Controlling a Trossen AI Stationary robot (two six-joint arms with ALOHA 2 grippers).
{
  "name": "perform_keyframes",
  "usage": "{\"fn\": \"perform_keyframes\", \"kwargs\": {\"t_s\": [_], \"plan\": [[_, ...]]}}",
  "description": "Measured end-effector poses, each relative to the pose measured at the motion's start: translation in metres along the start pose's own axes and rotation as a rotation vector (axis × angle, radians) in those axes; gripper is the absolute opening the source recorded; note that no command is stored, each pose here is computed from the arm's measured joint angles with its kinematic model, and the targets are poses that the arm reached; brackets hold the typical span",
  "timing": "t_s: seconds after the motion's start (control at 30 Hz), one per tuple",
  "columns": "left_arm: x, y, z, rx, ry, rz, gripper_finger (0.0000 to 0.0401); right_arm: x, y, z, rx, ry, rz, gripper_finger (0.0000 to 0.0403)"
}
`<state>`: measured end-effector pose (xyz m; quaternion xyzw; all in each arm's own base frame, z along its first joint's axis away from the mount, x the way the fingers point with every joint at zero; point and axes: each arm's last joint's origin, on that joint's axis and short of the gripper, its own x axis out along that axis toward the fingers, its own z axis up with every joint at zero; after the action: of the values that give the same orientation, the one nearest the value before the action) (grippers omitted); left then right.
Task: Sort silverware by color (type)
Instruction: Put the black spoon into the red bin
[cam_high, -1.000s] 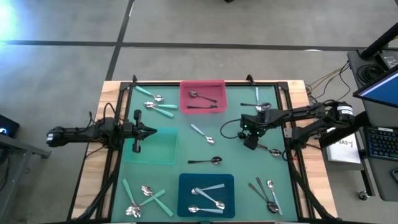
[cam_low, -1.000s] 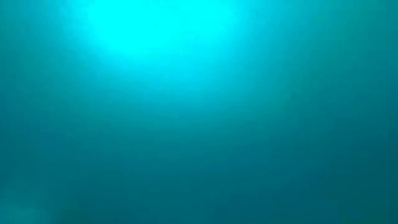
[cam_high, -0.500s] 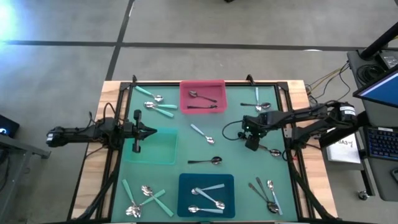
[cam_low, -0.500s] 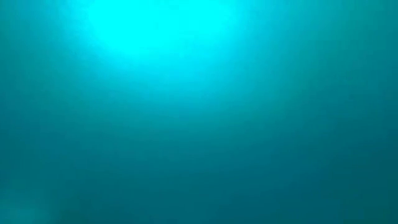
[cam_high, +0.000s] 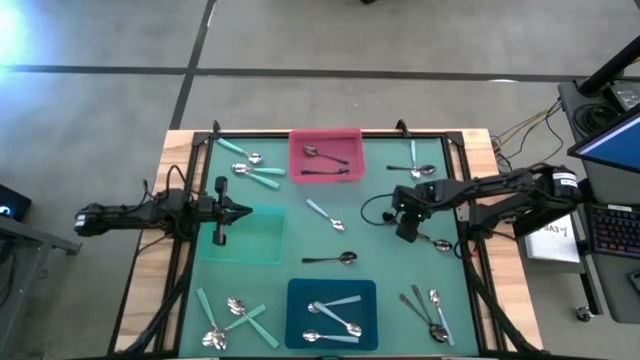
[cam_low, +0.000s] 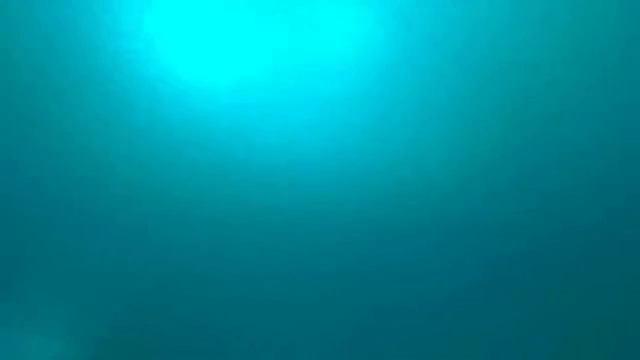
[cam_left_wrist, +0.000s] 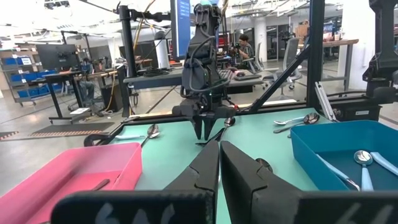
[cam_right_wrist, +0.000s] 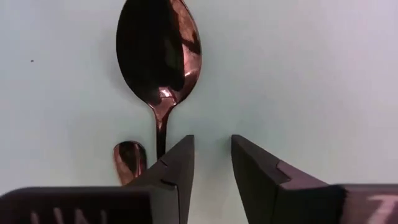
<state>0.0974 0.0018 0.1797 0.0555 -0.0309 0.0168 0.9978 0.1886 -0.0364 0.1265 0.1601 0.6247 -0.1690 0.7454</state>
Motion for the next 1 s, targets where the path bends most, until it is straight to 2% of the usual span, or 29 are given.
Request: {"fn": "perform_keyframes", "kwargs": {"t_s": [0.13, 0.27, 0.47, 0.63, 1.0], "plan": [[0.0, 0.0, 0.0, 0.0, 0.0, 0.0, 0.0, -0.01, 0.002, 0.007, 0.005, -0.031, 0.012, 0.0107], [0.0, 0.0, 0.0, 0.0, 0.0, 0.0, 0.0, -0.017, 0.006, 0.016, 0.001, -0.119, 0.04, 0.0117], [0.0, 0.0, 0.0, 0.0, 0.0, 0.0, 0.0, -0.018, 0.006, 0.016, 0.018, -0.108, 0.039, 0.0122], [0.0, 0.0, 0.0, 0.0, 0.0, 0.0, 0.0, -0.011, 0.013, 0.01, 0.007, -0.059, 0.092, 0.0117], [0.0, 0.0, 0.0, 0.0, 0.0, 0.0, 0.0, -0.009, 0.019, 0.007, -0.023, -0.079, 0.033, 0.0112]]}}
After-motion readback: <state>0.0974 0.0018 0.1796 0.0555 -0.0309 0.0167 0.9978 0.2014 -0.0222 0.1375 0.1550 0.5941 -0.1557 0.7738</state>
